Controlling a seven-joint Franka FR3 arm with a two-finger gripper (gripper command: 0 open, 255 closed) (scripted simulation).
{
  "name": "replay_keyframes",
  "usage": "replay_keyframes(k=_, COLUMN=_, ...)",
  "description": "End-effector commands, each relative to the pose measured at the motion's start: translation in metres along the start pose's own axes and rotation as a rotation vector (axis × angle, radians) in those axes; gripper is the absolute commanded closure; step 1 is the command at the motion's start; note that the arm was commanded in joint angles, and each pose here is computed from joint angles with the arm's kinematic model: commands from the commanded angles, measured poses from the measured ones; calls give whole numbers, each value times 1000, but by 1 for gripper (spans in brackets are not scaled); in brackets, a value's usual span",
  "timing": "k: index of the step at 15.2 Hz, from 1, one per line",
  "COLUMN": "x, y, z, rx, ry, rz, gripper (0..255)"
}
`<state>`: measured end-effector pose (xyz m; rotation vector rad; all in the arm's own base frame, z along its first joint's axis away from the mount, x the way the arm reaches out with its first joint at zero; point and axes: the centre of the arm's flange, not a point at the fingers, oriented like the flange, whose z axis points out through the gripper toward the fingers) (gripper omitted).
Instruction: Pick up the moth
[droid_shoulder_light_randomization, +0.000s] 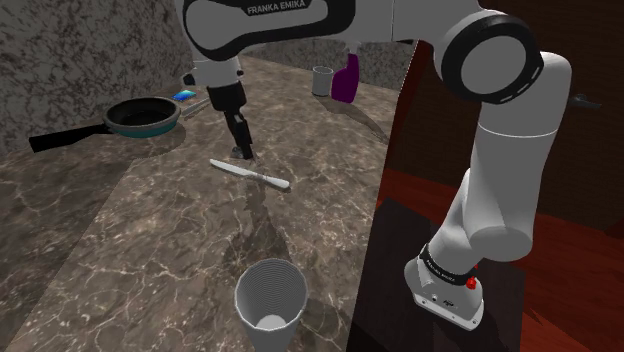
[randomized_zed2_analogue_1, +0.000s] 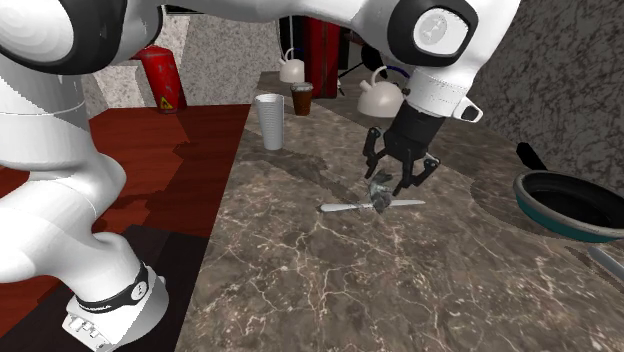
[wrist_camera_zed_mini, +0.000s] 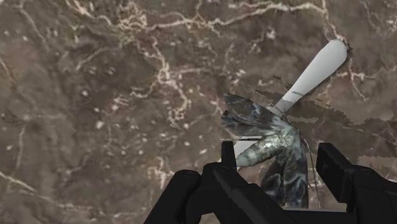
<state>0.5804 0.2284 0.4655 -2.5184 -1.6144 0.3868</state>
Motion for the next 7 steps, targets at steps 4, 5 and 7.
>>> replay_keyframes(k=4, x=-4, y=-6, z=-25, rx=0, ry=0, rz=0, gripper=255)
replay_keyframes(k=5, x=-5, y=-7, z=-30, rx=0, ry=0, rz=0, gripper=255)
replay_keyframes(k=7, x=-5, y=-7, z=-31, rx=0, ry=0, rz=0, gripper=255)
